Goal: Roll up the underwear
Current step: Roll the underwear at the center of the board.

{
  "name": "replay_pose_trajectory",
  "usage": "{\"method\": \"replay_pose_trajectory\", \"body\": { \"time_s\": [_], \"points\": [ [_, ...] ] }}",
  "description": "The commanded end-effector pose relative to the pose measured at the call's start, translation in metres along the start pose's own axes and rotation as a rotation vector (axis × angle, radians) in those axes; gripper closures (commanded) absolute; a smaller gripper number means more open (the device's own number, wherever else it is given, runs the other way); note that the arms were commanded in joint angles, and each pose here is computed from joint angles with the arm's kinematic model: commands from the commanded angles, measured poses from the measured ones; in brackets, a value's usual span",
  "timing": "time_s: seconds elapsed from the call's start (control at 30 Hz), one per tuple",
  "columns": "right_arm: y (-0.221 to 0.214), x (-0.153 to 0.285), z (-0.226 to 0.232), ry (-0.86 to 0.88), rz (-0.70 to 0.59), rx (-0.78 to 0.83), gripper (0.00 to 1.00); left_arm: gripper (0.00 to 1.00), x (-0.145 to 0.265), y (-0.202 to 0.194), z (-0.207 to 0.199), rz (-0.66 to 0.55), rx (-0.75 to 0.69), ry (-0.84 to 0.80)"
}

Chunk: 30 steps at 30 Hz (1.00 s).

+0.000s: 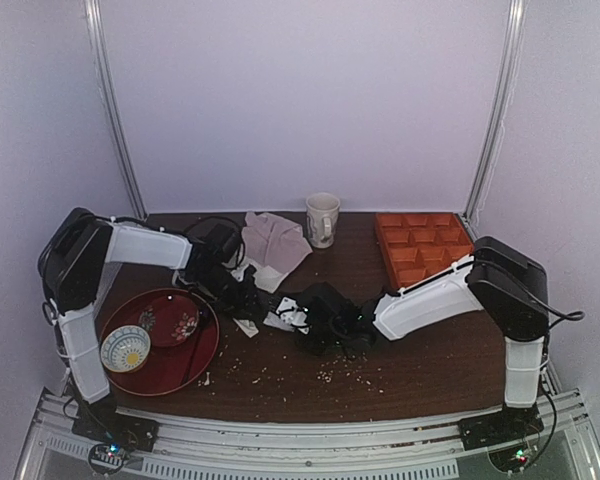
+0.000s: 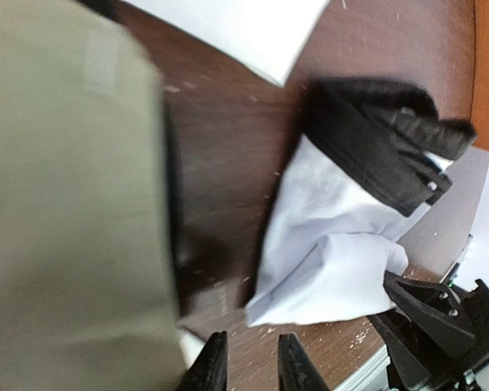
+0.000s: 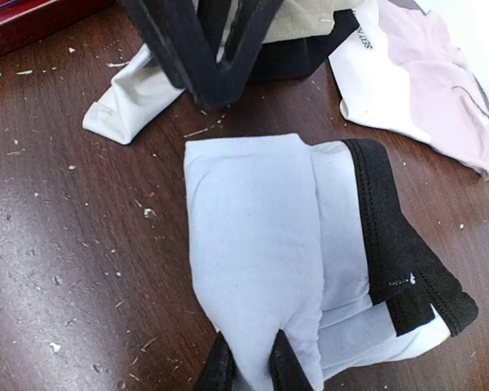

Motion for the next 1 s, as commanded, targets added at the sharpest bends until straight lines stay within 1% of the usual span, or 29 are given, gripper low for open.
{"method": "replay_pose_trajectory", "body": {
  "time_s": [0.0,0.2,0.33,0.57,0.67,0.8,0.97],
  "points": [
    [-0.05,0.007,0.039,0.258,0.2,-0.058,1.0,0.69,0.031,0.003,-0.002,-0.055,0.005,-0.011],
    [-0.04,0.011,0.05,0.442,0.216,-0.121,1.0,0.69,0.044,0.001,-0.01,-0.082,-0.005,-0.033],
    [-0.035,0.008,0.047,0.59,0.236,-0.227,1.0,0.69,0.049,0.0,-0.013,-0.088,-0.01,-0.042],
    [-0.033,0.001,0.035,0.72,0.236,-0.423,1.0,0.69,0.053,-0.004,-0.013,-0.091,-0.022,-0.043],
    [-0.037,-0.004,0.033,0.777,0.254,-0.5,1.0,0.69,0.054,-0.004,-0.014,-0.091,-0.026,-0.045],
    [-0.043,-0.013,0.029,0.809,0.286,-0.582,1.0,0.69,0.053,-0.004,-0.014,-0.09,-0.028,-0.048],
    [-0.041,-0.019,0.017,0.864,0.252,-0.715,1.0,0.69,0.053,-0.005,-0.013,-0.089,-0.033,-0.042]
  ]
}}
Point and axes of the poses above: each gripper's point midway between its finger pads, its own x axis back along the fingers, its own z axis along the line the jaws close on, y = z × x, the point moved 2 cm from there along x, back along the fingers, and after that the axes turned 6 degrees about x, right-handed, at the moved point
